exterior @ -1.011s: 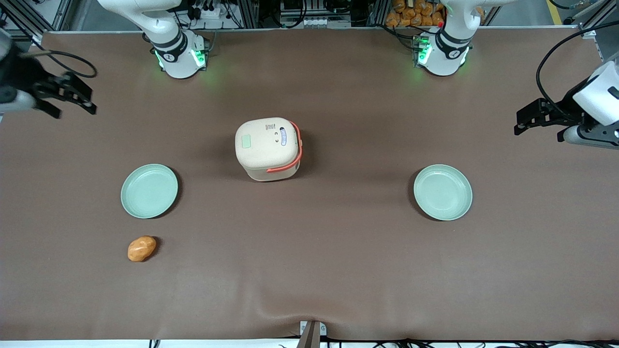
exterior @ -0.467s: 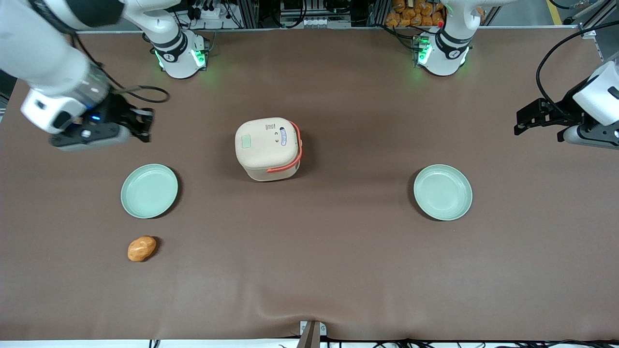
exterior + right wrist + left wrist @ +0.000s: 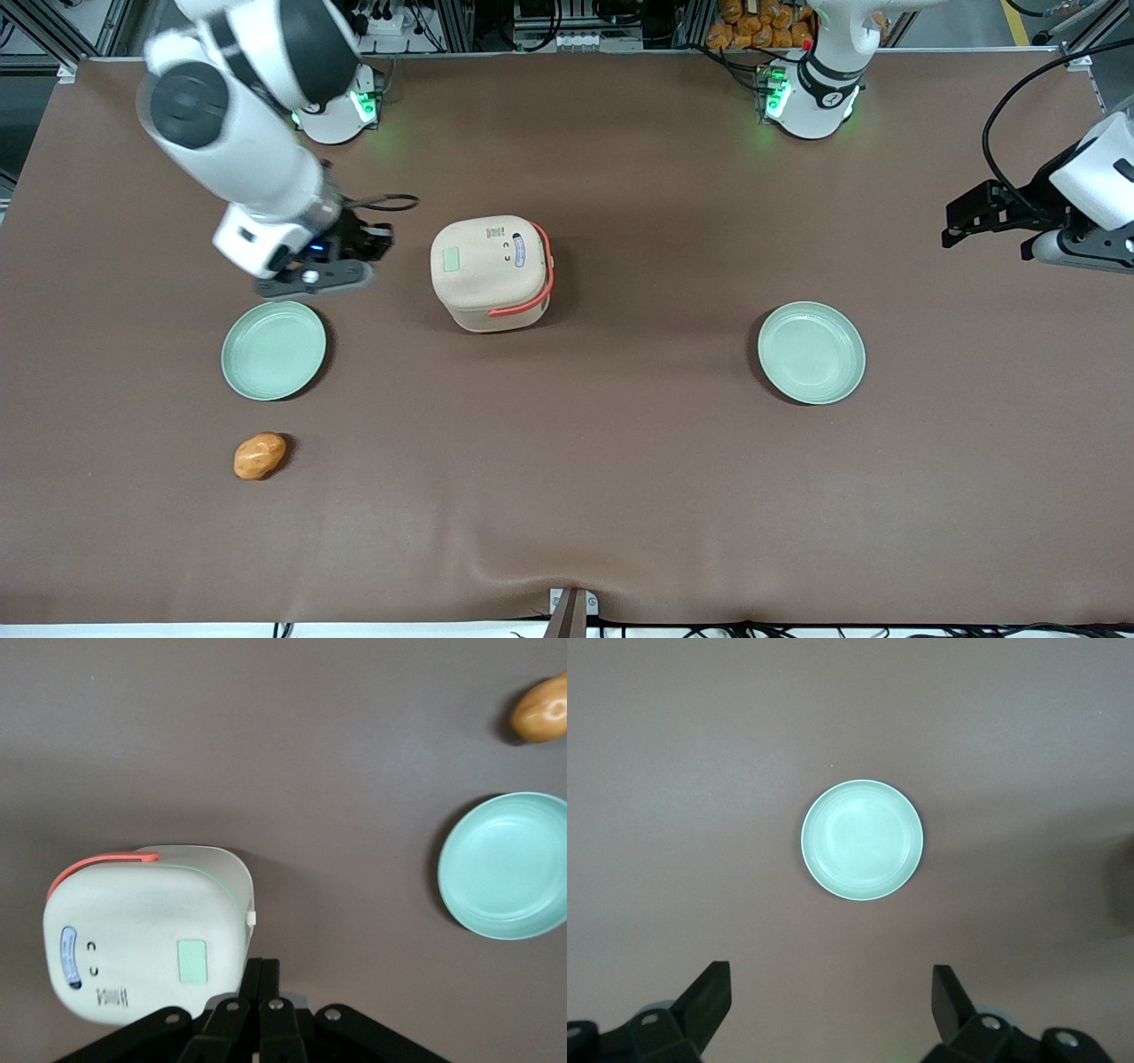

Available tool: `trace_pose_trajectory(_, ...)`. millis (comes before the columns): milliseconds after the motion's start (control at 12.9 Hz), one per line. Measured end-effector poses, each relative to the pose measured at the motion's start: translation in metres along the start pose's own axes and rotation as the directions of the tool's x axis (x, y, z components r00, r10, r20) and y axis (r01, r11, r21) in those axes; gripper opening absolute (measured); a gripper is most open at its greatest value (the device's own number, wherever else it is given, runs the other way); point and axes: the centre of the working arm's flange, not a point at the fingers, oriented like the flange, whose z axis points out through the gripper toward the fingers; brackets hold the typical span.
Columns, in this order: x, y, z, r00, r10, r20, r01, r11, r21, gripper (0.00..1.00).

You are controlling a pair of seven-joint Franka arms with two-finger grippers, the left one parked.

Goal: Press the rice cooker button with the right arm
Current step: 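Move the right gripper toward the white rice cooker's lid button, then press down on the rice cooker's green lid button with the right gripper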

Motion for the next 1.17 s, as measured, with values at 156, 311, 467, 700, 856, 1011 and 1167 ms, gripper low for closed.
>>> trace_pose_trajectory(156, -0.015, -0.035, 0.037, 1.0, 0.008, -0.006, -0.008, 1.0, -0.02, 0.01)
trace_pose_trajectory(311, -0.031, -0.057, 0.063, 1.0, -0.005, 0.0, 0.005, 0.999, -0.037, 0.01)
trace_pose_trajectory(467, -0.037, -0.059, 0.077, 1.0, -0.01, 0.019, 0.01, 0.999, -0.046, 0.01)
trace_pose_trajectory(700, -0.045, -0.063, 0.094, 1.0, -0.022, 0.02, 0.023, 0.999, -0.045, 0.01)
trace_pose_trajectory(856, -0.047, -0.063, 0.105, 1.0, -0.025, 0.012, 0.026, 0.999, -0.041, 0.01)
trace_pose_trajectory(1011, -0.05, -0.062, 0.111, 1.0, -0.026, 0.013, 0.027, 0.999, -0.042, 0.01)
trace_pose_trajectory(1167, -0.052, -0.066, 0.114, 0.999, -0.035, 0.009, 0.035, 0.999, -0.039, 0.01)
